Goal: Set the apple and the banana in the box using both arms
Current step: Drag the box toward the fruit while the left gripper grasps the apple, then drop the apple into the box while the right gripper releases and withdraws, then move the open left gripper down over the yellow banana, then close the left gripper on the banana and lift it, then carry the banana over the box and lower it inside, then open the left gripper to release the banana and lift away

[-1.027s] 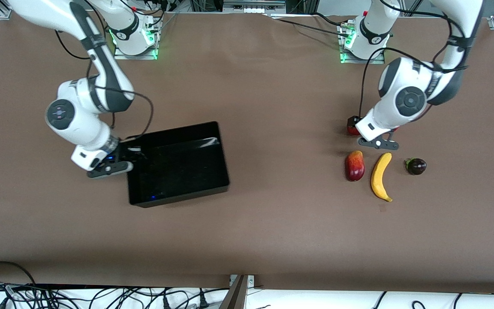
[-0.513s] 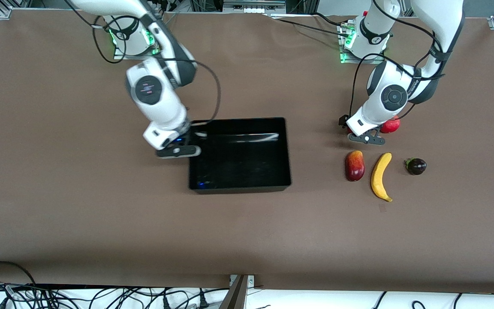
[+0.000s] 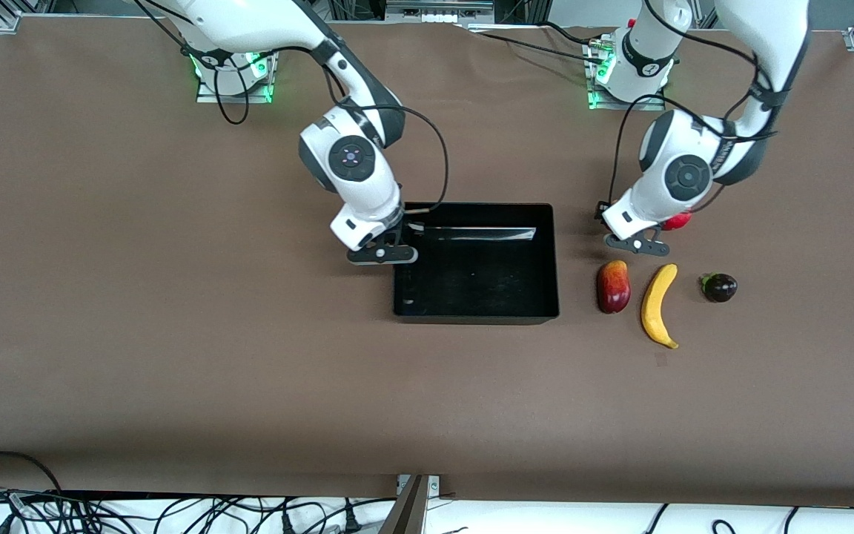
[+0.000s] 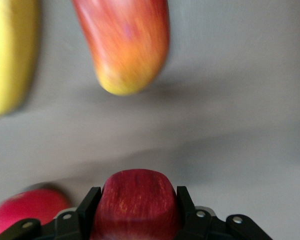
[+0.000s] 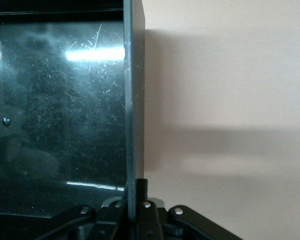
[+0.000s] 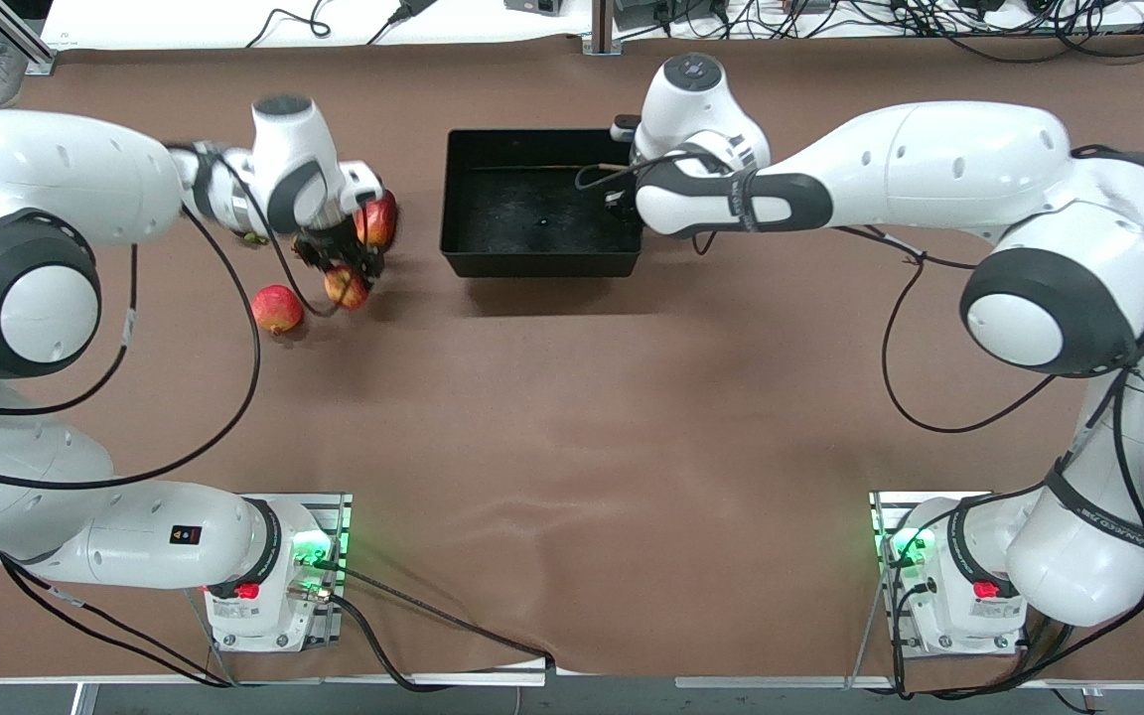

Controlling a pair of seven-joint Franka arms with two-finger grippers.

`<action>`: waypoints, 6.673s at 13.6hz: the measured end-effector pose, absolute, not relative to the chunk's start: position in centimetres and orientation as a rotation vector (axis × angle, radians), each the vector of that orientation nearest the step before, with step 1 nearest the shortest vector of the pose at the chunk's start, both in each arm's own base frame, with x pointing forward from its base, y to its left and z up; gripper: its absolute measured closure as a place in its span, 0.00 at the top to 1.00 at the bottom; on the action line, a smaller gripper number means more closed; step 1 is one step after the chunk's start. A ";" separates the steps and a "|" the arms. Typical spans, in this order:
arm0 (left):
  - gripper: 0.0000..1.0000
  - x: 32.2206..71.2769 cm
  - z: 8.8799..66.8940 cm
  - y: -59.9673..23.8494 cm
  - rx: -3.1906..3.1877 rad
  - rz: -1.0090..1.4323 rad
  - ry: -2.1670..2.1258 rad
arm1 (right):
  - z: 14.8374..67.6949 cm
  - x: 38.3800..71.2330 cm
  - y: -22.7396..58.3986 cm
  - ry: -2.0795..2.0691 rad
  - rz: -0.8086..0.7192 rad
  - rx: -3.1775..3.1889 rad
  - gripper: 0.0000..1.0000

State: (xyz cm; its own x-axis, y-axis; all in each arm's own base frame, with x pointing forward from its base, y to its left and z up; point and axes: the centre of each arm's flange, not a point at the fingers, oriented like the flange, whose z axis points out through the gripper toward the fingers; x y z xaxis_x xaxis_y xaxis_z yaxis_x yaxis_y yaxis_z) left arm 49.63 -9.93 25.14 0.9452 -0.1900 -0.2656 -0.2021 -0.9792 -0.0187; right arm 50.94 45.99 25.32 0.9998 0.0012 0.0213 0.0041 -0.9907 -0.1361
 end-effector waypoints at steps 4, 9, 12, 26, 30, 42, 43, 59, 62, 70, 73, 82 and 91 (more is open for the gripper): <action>0.66 56.5 37.4 -10.7 -3.039 0.437 0.335 | 23.5 49.8 47.6 0.044 -0.030 -2.995 0.03; 0.66 59.5 36.5 -16.8 -3.042 0.428 0.345 | 22.9 48.9 49.1 0.083 -0.043 -2.978 0.06; 0.66 60.1 34.5 -20.0 -3.051 0.453 0.314 | 23.9 50.2 48.8 0.104 -0.087 -2.963 0.21; 0.66 54.4 20.8 -30.1 -3.085 0.452 0.270 | 52.1 58.1 27.2 -0.018 -0.042 -3.035 1.00; 0.93 54.7 21.0 -30.4 -3.082 0.456 0.186 | 56.0 56.4 20.5 -0.098 -0.009 -3.030 1.00; 1.00 65.6 41.8 -12.1 -3.058 0.457 0.183 | 56.8 56.4 10.8 -0.101 -0.004 -3.058 1.00; 1.00 66.5 39.8 -9.6 -3.062 0.459 0.237 | 57.0 56.4 10.5 -0.097 -0.010 -3.058 1.00; 0.70 61.8 18.6 -2.2 -3.016 0.137 0.641 | 58.2 56.6 9.4 -0.110 -0.067 -3.139 1.00; 0.36 61.9 19.0 -2.1 -3.010 0.139 0.666 | 58.2 56.4 10.7 -0.153 -0.070 -3.149 1.00; 0.33 65.1 35.7 -12.1 -3.104 0.197 0.515 | 58.4 56.3 11.3 -0.177 -0.081 -3.159 1.00; 0.33 61.8 35.9 -24.2 -3.158 0.216 0.356 | 58.4 56.3 11.3 -0.176 -0.084 -3.159 1.00; 0.33 55.1 23.6 -42.0 -3.248 0.223 0.288 | 58.5 56.4 11.2 -0.173 -0.086 -3.159 1.00; 0.99 59.9 33.2 -34.7 -3.182 0.183 0.123 | 58.5 56.4 11.1 -0.171 -0.087 -3.159 1.00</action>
State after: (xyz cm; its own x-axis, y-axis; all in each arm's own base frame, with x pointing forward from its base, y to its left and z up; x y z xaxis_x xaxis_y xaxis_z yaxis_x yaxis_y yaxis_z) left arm 59.93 -34.68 33.21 0.9904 -0.0799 -0.1124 -0.0744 -0.9958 0.0525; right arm 56.39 11.11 58.55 0.9927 0.1082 0.0539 0.1070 -0.9939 0.0261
